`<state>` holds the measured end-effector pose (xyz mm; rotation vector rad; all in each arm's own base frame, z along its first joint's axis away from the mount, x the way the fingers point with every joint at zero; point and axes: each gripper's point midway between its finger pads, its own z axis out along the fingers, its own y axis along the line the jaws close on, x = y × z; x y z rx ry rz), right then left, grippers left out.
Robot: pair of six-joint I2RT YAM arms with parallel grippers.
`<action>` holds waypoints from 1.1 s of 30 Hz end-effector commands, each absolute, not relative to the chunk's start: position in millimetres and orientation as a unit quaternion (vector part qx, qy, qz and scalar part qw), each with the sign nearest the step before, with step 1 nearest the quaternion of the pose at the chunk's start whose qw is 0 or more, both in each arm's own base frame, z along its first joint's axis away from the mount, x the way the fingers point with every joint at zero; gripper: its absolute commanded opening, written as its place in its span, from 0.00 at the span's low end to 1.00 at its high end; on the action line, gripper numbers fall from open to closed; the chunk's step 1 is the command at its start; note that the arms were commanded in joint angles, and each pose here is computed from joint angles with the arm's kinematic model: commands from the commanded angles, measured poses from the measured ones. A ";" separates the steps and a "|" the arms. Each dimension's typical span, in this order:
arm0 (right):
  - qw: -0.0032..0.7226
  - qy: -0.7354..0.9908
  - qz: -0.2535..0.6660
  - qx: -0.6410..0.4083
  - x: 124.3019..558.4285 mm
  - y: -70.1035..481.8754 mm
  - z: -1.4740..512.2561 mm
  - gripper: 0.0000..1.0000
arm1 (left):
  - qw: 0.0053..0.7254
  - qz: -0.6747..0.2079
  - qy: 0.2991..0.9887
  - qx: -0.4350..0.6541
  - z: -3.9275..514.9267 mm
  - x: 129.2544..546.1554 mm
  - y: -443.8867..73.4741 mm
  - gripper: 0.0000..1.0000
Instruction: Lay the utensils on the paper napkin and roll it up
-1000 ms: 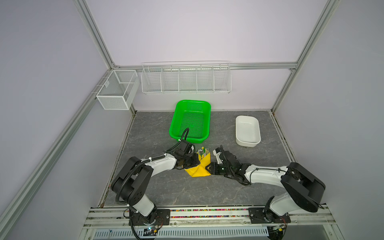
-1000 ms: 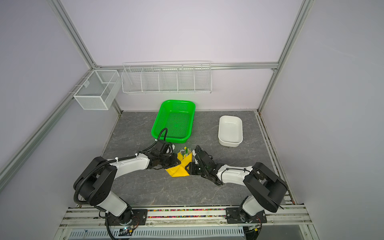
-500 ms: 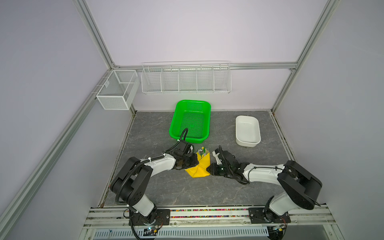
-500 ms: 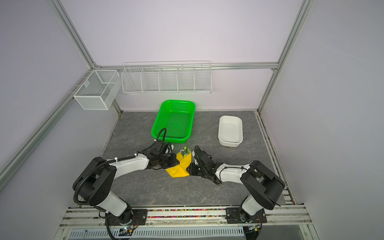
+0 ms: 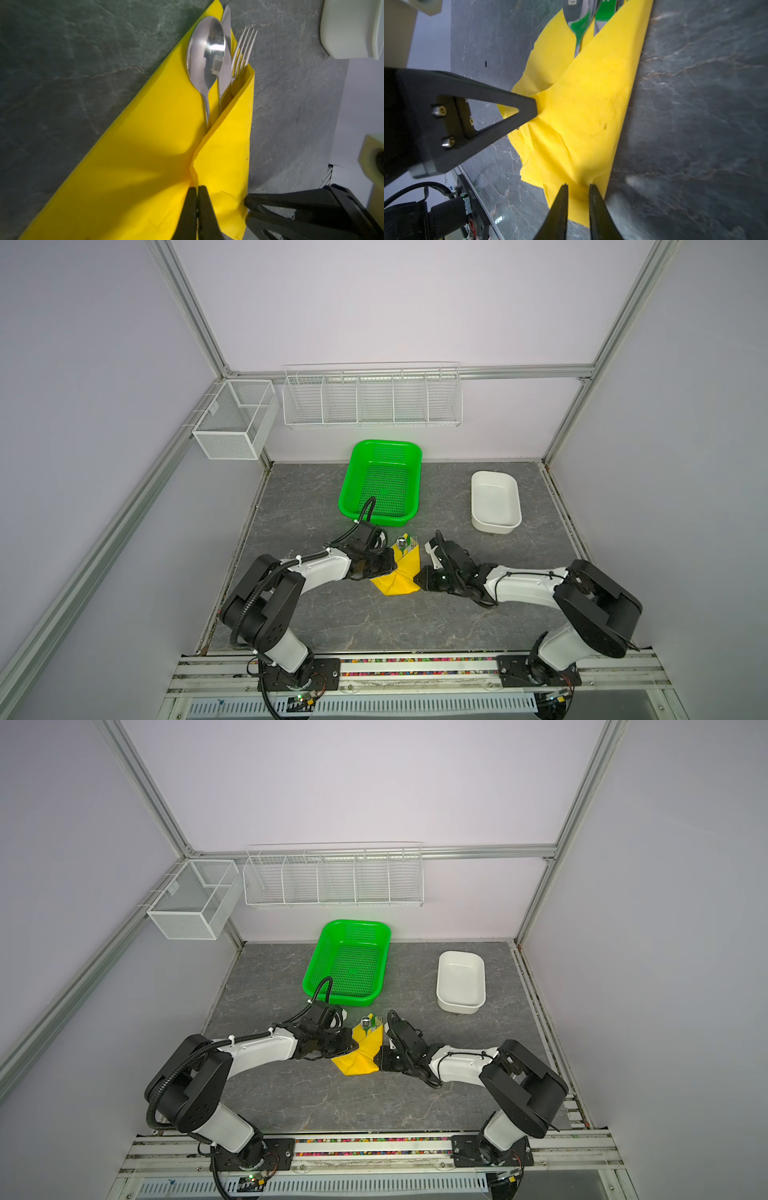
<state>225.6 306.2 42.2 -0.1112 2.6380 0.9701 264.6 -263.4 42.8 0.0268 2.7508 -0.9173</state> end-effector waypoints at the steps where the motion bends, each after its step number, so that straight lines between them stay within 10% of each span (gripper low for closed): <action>1: 0.170 0.921 0.347 -0.042 226.1 306.6 52.1 0.21 | 0.137 -0.316 0.939 0.011 49.6 267.4 -260.4 0.00; 33: 0.158 0.932 0.322 -0.055 223.4 307.8 53.5 0.21 | 0.122 -0.303 0.945 0.011 29.1 262.4 -255.4 0.00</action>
